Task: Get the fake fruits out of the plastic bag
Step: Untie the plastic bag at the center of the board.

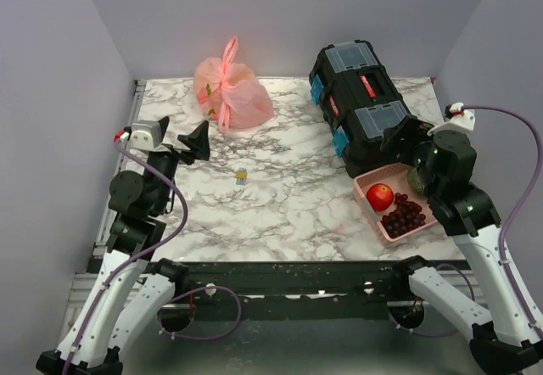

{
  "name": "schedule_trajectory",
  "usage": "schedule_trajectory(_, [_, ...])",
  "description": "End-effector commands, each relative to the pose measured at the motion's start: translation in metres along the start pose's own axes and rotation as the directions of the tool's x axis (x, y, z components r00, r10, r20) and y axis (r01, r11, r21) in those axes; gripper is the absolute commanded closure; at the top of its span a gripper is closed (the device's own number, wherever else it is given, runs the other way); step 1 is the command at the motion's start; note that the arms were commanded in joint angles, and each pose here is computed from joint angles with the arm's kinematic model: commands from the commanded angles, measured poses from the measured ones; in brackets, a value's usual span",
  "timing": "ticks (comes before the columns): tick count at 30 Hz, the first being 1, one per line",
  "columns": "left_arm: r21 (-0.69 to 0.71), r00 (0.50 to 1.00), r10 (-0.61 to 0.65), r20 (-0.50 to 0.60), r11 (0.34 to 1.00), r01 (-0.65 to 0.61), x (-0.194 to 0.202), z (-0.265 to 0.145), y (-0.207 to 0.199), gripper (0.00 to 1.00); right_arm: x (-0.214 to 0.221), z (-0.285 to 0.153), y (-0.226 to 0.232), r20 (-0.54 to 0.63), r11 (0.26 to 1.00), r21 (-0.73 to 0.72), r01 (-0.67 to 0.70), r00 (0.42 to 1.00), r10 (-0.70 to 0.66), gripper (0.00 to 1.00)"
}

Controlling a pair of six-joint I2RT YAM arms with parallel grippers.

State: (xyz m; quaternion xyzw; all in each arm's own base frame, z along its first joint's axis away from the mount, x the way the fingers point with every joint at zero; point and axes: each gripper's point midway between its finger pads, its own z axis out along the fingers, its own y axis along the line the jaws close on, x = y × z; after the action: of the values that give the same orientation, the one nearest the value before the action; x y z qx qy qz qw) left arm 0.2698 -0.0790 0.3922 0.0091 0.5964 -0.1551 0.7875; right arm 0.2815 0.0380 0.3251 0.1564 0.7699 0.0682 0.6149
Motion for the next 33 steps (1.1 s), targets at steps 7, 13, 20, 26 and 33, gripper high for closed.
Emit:
schedule_trajectory(7, [0.080, 0.994, -0.037, -0.101, 0.996, 0.045, 0.017, 0.014, -0.021, 0.01, 0.000, -0.003, -0.006, 0.008, 0.996, 0.040, -0.080, 0.997, 0.079, 0.00])
schedule_trajectory(13, [0.101, 0.984, -0.052, -0.173, 0.992, 0.070, 0.031, 0.020, -0.028, 0.01, 0.002, 0.000, -0.012, -0.030, 0.986, 0.122, -0.118, 0.992, 0.122, 0.00])
schedule_trajectory(20, [0.086, 0.961, -0.072, -0.266, 0.992, 0.098, 0.050, 0.028, -0.030, 0.01, 0.009, -0.004, -0.017, -0.067, 0.973, 0.169, -0.156, 0.983, 0.169, 0.01])
schedule_trajectory(26, [0.124, 0.946, -0.090, -0.311, 0.983, 0.134, 0.059, 0.028, -0.040, 0.01, 0.003, -0.004, -0.017, -0.060, 0.973, 0.177, -0.149, 0.985, 0.161, 0.00])
schedule_trajectory(33, [0.141, 0.932, -0.112, -0.345, 0.975, 0.169, 0.066, 0.029, -0.047, 0.01, -0.013, -0.014, 0.023, 0.003, 0.978, -0.111, -0.177, 0.984, 0.179, 0.00])
